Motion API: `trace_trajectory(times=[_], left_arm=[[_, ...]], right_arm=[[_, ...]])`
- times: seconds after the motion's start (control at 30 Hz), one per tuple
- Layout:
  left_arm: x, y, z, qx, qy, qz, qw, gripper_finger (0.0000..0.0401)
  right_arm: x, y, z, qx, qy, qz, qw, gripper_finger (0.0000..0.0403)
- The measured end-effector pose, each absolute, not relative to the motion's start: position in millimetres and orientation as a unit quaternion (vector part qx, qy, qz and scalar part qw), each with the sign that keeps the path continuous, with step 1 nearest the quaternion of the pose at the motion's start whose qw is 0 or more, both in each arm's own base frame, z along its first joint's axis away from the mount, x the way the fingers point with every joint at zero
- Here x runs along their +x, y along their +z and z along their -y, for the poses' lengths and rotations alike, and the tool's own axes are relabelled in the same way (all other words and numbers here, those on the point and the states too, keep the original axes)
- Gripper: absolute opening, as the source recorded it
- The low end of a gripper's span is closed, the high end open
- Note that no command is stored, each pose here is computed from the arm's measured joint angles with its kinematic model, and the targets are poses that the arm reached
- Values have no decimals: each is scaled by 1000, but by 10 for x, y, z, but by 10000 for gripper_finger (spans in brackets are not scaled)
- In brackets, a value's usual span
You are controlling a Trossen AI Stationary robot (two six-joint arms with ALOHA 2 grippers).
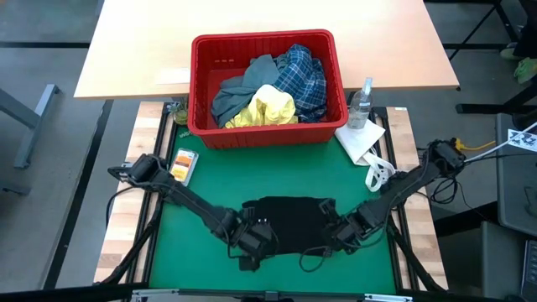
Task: Fold Laundry from Bin
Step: Fold the black underwear shorts
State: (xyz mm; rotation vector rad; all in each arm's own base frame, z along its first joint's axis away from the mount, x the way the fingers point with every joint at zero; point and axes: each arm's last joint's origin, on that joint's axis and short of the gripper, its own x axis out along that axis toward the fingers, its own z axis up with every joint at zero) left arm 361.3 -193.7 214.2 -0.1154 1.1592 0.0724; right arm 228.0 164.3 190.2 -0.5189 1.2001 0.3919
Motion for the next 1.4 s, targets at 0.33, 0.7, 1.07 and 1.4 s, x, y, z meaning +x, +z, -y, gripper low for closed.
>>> trace_trajectory(times=[0.33, 0.7, 1.07, 1.4], left_arm=[[3602, 1560, 2218, -9, 30, -596, 802, 48], [3591, 1450, 2244, -18, 8, -625, 781, 15], [3555, 1797, 2184, -25, -14, -599, 800, 4], [3536, 2030, 2134, -27, -21, -571, 820, 4]], right_arm=[[2362, 1502, -1715, -256, 192, -608, 727, 156], [2339, 1424, -1628, -289, 167, -643, 689, 156], [2418, 1460, -1325, -313, 149, -667, 659, 156], [2270, 1761, -1252, -308, 149, -662, 667, 156]])
